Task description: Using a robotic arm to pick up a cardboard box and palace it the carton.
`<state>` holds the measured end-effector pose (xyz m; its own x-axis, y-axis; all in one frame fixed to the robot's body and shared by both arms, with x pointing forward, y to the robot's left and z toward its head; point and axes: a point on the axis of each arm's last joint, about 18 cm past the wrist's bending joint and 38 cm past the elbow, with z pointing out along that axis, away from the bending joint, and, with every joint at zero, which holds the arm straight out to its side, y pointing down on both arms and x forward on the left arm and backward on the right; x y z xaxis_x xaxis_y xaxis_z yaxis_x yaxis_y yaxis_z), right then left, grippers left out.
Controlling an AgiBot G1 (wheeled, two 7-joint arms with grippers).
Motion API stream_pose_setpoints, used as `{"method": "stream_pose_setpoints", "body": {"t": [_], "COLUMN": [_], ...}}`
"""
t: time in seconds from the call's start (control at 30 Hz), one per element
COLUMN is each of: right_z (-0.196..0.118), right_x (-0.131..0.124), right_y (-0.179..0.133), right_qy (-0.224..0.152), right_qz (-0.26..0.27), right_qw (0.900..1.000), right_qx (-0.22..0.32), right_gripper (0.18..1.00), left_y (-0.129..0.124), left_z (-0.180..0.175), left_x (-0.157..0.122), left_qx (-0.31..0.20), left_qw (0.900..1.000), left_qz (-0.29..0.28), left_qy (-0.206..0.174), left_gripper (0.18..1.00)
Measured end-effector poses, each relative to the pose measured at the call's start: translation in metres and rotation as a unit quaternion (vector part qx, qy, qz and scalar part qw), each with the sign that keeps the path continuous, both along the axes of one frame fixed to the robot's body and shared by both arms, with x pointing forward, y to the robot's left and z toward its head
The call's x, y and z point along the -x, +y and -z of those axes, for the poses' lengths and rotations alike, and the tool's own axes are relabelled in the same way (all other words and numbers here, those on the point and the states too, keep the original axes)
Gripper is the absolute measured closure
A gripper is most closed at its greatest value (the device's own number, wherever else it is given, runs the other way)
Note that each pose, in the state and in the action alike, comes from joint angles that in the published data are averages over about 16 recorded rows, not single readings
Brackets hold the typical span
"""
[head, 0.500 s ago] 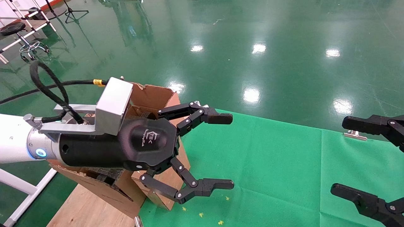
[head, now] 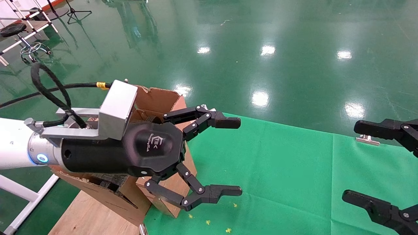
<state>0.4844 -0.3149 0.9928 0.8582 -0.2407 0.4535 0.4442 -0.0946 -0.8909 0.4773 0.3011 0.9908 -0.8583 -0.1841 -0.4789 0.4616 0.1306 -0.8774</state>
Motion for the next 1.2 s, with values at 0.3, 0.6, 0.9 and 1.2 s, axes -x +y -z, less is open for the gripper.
{"method": "stream_pose_setpoints", "body": {"t": [0.3, 0.6, 0.9, 1.2], "right_z": [0.000, 0.000, 0.000, 0.000], "right_x": [0.000, 0.000, 0.000, 0.000], "right_y": [0.000, 0.000, 0.000, 0.000], "right_qy": [0.000, 0.000, 0.000, 0.000], "right_qz": [0.000, 0.000, 0.000, 0.000], "right_qw": [1.000, 1.000, 1.000, 1.000], "right_qx": [0.000, 0.000, 0.000, 0.000], "right_gripper": [0.181, 0.211, 0.317, 0.494], "left_y": [0.007, 0.020, 0.035, 0.066], "left_z": [0.002, -0.002, -0.010, -0.018], "left_x": [-0.013, -0.030, -0.049, -0.071], "left_qx": [-0.044, -0.086, -0.127, -0.154], "left_qw": [0.9975, 0.9876, 0.9702, 0.9285], "left_qz": [-0.056, -0.129, -0.204, -0.332], "left_qy": [-0.006, -0.025, -0.030, 0.062], "left_gripper": [0.183, 0.183, 0.183, 0.183]}}
